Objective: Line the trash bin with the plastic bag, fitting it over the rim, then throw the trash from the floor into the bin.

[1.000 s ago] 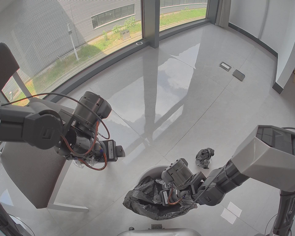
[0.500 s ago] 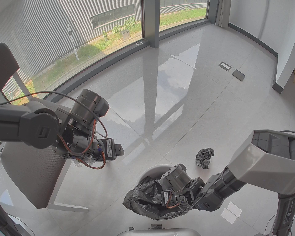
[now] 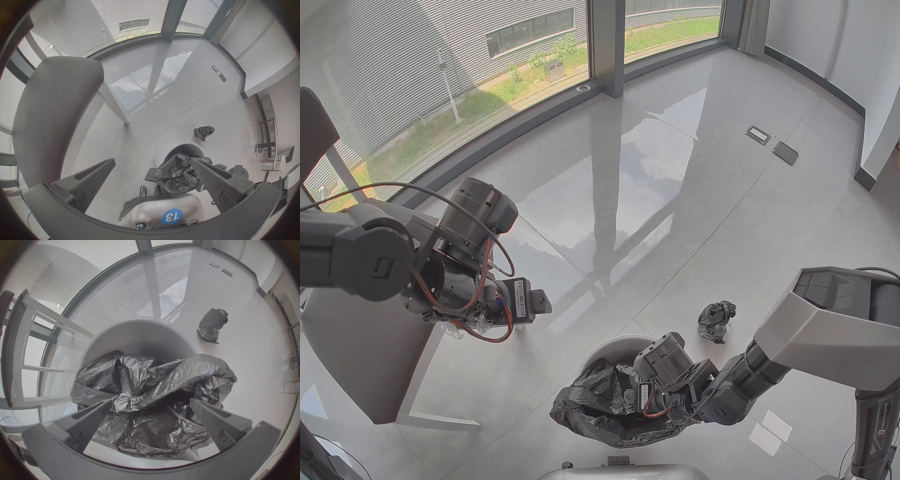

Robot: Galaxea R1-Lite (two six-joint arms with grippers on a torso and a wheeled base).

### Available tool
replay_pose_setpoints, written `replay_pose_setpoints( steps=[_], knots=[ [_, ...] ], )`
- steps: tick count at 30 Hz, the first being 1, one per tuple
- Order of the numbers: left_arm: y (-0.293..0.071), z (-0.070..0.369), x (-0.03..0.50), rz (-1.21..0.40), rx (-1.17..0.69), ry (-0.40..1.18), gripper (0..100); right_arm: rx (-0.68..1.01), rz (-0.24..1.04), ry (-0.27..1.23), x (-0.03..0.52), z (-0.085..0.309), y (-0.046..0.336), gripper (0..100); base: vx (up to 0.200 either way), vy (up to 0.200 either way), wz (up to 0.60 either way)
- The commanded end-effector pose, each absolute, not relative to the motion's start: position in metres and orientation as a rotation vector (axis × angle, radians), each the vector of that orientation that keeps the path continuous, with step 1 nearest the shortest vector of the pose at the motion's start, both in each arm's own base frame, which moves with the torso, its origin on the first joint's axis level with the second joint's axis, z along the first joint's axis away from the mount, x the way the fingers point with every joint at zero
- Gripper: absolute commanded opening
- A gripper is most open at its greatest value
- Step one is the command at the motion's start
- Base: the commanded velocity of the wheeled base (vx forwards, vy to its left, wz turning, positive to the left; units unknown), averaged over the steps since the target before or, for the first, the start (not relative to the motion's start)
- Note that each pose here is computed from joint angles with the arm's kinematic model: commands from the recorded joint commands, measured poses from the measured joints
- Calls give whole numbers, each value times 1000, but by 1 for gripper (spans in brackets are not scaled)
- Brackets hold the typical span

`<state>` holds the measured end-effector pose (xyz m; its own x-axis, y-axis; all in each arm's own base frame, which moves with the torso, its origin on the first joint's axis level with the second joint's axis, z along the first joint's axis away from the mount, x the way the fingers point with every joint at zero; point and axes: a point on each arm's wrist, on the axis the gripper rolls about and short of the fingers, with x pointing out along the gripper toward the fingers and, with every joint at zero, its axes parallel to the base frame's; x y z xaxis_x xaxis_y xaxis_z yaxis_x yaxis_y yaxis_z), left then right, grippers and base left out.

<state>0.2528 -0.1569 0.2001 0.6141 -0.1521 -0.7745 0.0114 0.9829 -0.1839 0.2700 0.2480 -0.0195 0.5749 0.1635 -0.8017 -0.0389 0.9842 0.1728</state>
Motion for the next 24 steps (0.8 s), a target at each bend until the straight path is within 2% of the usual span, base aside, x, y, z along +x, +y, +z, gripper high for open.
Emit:
replay_pose_setpoints(
  steps=[1,11,12,24],
  knots=[
    [-156,201,252,-94,-170,905,100,152,105,945,280,-31,246,100,0,0,0],
    [-156,200,252,-93,-169,906,100,156,121,920,292,-35,254,100,0,0,0],
    [-156,200,252,-93,-169,906,100,156,125,915,292,-34,254,0,0,0,0],
    [-156,200,252,-93,-169,906,100,157,136,897,295,-29,253,0,0,0,0]
  ],
)
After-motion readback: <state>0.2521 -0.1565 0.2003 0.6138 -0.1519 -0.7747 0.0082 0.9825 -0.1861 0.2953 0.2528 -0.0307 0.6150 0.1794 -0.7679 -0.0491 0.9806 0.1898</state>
